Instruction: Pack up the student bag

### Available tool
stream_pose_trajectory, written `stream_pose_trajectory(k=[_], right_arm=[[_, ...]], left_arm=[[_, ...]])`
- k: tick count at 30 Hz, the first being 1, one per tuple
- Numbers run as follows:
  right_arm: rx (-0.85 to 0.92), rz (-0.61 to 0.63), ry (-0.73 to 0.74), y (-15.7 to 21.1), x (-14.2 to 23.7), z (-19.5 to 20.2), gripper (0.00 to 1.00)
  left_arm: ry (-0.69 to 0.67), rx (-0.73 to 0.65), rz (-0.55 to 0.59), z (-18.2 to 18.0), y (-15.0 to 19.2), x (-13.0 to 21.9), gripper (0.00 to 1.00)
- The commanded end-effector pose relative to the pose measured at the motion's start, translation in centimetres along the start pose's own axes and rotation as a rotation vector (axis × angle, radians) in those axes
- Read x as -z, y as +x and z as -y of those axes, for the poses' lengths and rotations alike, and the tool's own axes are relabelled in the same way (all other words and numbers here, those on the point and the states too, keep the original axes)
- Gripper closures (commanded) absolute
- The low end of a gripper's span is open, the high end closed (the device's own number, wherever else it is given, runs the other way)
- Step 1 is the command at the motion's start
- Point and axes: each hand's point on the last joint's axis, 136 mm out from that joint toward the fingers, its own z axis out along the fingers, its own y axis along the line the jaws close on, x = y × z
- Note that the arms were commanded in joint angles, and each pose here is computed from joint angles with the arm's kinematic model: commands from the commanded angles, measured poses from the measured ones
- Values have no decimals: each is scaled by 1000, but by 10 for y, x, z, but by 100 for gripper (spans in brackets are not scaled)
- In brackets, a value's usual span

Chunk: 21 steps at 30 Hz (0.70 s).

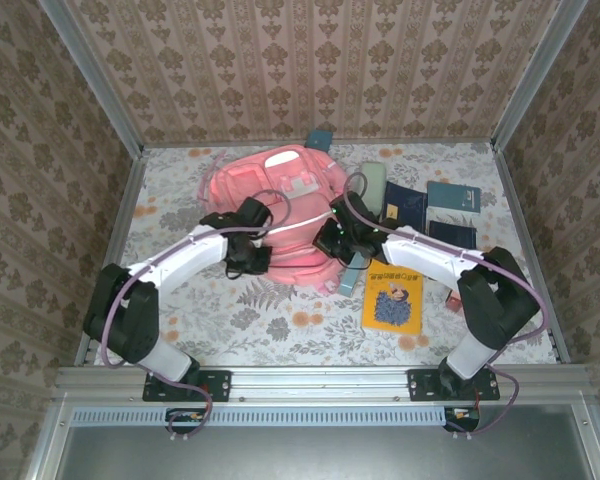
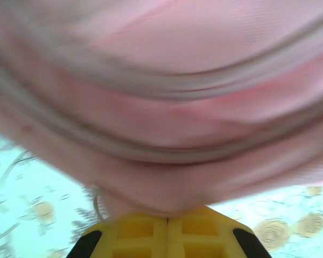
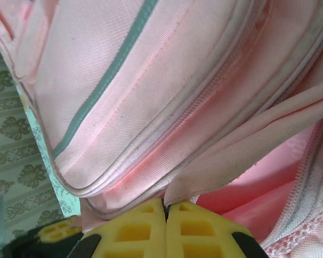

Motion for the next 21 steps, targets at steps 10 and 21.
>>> stream_pose_trajectory(k=[10, 21], right_arm=[[214, 31, -78, -28, 51, -35, 100], [278, 36, -136, -33, 75, -52, 100]], left_arm=[[-169, 197, 59, -118, -70, 2, 100], [-167, 343, 110, -172, -132, -22, 100]])
